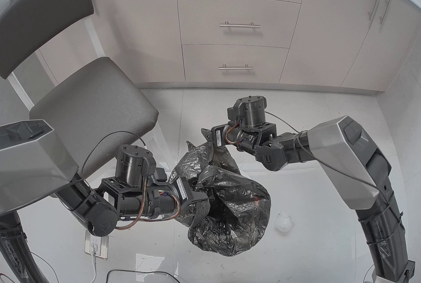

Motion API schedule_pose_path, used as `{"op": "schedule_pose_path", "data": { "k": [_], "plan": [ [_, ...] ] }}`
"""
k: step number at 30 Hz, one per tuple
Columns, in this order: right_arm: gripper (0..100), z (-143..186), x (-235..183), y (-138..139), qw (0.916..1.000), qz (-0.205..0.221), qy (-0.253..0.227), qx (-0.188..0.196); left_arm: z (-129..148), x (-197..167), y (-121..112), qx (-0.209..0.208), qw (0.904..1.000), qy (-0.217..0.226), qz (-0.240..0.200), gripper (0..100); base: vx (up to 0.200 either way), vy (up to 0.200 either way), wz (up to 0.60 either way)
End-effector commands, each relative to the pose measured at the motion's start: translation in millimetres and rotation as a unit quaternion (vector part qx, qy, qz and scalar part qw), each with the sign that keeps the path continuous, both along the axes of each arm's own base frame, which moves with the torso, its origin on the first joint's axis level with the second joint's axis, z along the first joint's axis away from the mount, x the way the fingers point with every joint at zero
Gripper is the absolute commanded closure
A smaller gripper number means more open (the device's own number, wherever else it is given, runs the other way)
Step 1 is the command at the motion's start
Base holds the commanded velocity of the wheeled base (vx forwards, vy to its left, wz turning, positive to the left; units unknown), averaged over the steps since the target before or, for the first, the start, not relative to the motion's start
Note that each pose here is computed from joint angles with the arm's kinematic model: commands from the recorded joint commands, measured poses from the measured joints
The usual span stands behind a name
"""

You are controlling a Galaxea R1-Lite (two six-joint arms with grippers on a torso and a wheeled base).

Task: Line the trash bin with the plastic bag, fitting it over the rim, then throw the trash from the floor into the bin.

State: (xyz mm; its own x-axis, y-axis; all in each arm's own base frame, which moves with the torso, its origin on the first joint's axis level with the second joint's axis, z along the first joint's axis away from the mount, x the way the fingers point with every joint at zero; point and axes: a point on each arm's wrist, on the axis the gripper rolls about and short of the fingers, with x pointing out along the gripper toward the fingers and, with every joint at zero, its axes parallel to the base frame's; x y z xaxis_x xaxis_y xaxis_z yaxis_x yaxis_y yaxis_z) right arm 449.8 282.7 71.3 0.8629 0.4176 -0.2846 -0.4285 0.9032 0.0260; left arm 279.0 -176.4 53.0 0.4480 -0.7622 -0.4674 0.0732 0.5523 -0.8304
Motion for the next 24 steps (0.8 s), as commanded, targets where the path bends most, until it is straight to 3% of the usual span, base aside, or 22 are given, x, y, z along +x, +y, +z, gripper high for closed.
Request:
{"op": "schedule_pose_path", "data": {
  "k": [1, 8, 12, 24],
  "plan": [
    [0, -42.5, 13.7, 8.7, 0.9994, -0.003, 0.029, -0.018, 1.2, -2.5, -1.2, -0.001, 1.0, -0.002, -0.003, 100, 0.0, 0.0, 0.0],
    [0, -32.8, 6.5, 9.1, 0.9985, 0.0, 0.046, -0.028, 0.9, -2.7, -1.1, -0.001, 1.0, -0.001, -0.003, 100, 0.0, 0.0, 0.0],
    [0, -24.0, -5.3, -5.0, 0.9959, 0.0, 0.077, -0.047, 1.2, -2.4, -1.2, -0.001, 1.0, -0.002, -0.003, 100, 0.0, 0.0, 0.0],
    [0, -42.5, -36.7, -31.8, 0.9846, 0.009, 0.154, -0.083, 0.2, -2.3, -1.3, 0.001, 1.0, -0.002, -0.002, 100, 0.0, 0.0, 0.0]
  ]
}}
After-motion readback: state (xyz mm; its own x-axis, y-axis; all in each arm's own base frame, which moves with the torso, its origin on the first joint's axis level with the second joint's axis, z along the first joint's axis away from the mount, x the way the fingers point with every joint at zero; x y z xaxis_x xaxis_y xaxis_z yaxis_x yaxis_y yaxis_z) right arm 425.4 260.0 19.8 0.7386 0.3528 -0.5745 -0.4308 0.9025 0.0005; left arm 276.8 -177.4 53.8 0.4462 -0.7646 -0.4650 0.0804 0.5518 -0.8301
